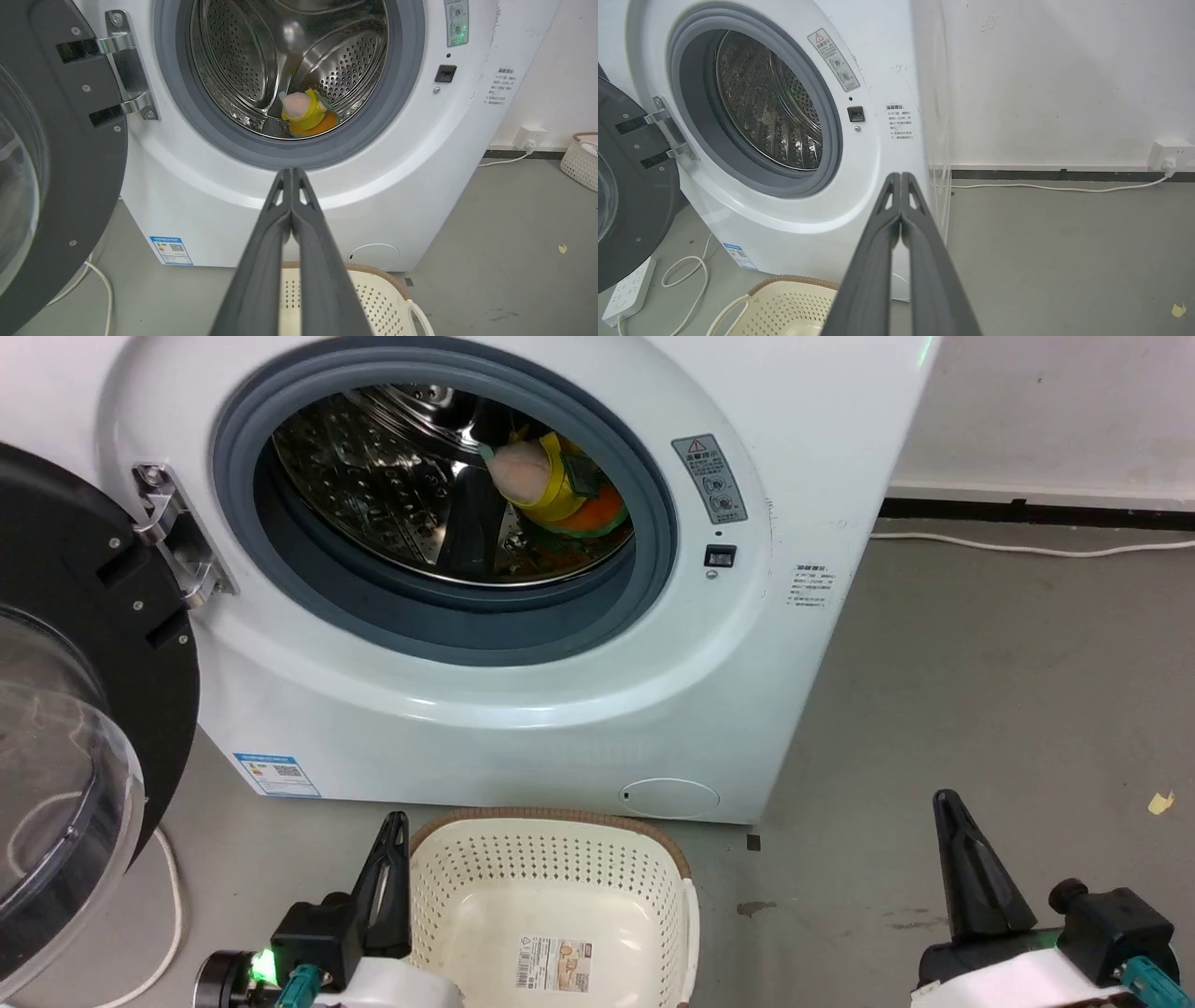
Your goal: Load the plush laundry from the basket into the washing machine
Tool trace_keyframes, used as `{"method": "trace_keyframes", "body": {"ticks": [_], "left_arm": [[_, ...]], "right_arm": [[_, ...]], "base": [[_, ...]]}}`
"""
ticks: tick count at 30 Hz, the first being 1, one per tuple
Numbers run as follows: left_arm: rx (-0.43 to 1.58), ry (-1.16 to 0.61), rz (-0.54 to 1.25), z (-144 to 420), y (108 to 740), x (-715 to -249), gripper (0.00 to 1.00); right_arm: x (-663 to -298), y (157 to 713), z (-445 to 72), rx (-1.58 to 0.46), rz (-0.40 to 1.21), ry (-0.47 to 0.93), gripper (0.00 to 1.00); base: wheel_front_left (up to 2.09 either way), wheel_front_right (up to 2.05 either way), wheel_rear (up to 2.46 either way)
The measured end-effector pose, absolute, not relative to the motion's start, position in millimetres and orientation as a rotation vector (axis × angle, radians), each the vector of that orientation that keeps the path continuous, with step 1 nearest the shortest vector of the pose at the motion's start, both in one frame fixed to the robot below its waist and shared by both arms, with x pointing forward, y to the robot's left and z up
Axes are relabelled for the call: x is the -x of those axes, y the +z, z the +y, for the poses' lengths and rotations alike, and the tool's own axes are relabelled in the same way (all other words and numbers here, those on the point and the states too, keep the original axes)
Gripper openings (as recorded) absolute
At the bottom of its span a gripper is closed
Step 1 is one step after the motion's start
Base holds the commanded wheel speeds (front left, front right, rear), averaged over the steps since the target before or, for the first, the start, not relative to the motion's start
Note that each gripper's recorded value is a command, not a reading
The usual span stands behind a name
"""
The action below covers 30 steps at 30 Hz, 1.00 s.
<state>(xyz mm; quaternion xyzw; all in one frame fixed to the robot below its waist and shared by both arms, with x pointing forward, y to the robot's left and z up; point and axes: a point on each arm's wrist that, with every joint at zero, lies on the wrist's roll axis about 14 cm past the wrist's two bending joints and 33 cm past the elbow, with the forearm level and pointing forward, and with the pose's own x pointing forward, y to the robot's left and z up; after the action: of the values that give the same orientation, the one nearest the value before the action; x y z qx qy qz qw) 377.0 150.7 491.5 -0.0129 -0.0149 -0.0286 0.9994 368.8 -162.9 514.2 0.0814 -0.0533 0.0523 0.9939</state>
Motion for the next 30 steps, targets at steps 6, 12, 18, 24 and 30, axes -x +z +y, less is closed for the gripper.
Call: {"method": "trace_keyframes", "body": {"ticks": [6, 12, 18, 24, 30], "left_arm": [[0.025, -0.054, -0.026, 152.1, 492.7, -376.9, 0.0], [0.02, -0.053, -0.027, 153.1, 494.7, -376.9, 0.0], [0.019, -0.049, -0.026, 154.5, 496.7, -376.9, 0.0], [0.013, -0.052, -0.024, 155.0, 498.2, -376.9, 0.0], [0.011, -0.044, -0.023, 157.7, 499.9, -376.9, 0.0]], "right_arm": [[-368.7, 513.7, -162.4, -0.158, -0.096, 0.107, 0.0], [-368.6, 513.5, -161.9, -0.148, -0.089, 0.11, 0.0], [-368.4, 513.9, -161.4, -0.135, -0.085, 0.113, 0.0], [-368.4, 513.6, -160.9, -0.129, -0.075, 0.116, 0.0], [-368.3, 513.8, -160.4, -0.114, -0.068, 0.119, 0.0]], "base": [[0.0, 0.0, 0.0], [0.0, 0.0, 0.0], [0.0, 0.0, 0.0], [0.0, 0.0, 0.0], [0.0, 0.0, 0.0]]}}
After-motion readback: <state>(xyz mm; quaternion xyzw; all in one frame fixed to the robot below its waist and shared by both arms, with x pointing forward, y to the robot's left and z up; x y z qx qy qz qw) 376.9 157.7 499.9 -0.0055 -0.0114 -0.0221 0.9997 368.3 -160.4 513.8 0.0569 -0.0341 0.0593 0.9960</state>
